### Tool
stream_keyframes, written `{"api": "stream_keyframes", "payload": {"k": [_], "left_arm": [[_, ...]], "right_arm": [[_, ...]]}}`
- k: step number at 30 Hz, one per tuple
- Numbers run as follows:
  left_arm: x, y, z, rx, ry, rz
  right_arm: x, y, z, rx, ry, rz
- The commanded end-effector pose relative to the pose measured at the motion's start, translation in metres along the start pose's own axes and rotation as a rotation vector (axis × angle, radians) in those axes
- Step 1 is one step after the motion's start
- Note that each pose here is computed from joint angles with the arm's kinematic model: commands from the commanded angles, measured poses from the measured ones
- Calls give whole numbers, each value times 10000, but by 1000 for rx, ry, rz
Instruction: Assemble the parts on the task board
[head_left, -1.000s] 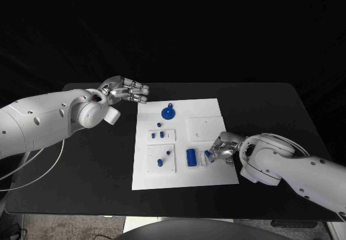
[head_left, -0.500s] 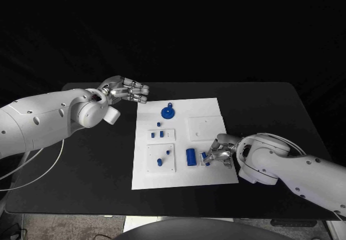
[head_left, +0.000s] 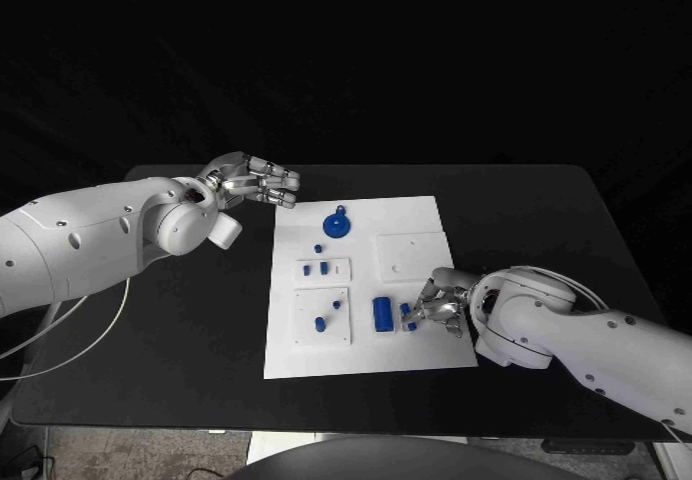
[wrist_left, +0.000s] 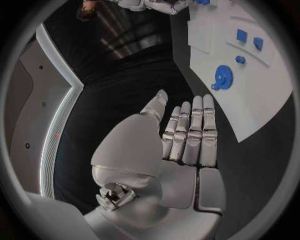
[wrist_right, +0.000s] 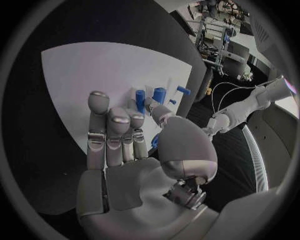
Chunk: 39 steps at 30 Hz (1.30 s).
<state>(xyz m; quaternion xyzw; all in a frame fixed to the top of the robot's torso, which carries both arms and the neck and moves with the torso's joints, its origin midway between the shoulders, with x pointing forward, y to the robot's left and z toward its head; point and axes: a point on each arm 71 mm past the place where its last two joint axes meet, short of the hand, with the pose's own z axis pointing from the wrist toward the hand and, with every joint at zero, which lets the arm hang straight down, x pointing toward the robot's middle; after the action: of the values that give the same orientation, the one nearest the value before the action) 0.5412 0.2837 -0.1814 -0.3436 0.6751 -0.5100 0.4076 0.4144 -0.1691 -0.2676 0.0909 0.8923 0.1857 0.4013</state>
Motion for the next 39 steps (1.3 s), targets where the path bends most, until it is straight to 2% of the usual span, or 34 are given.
{"api": "stream_keyframes", "payload": {"k": [1, 33, 39], "left_arm": [[34, -7, 7, 4, 27, -2], [30, -5, 4, 2, 28, -2], [27, -6, 3, 4, 25, -1]], "right_arm": [[27, 20, 12, -4, 12, -16], [15, -11, 18, -22, 8, -21], [-21, -61, 20, -22, -20, -1]]}}
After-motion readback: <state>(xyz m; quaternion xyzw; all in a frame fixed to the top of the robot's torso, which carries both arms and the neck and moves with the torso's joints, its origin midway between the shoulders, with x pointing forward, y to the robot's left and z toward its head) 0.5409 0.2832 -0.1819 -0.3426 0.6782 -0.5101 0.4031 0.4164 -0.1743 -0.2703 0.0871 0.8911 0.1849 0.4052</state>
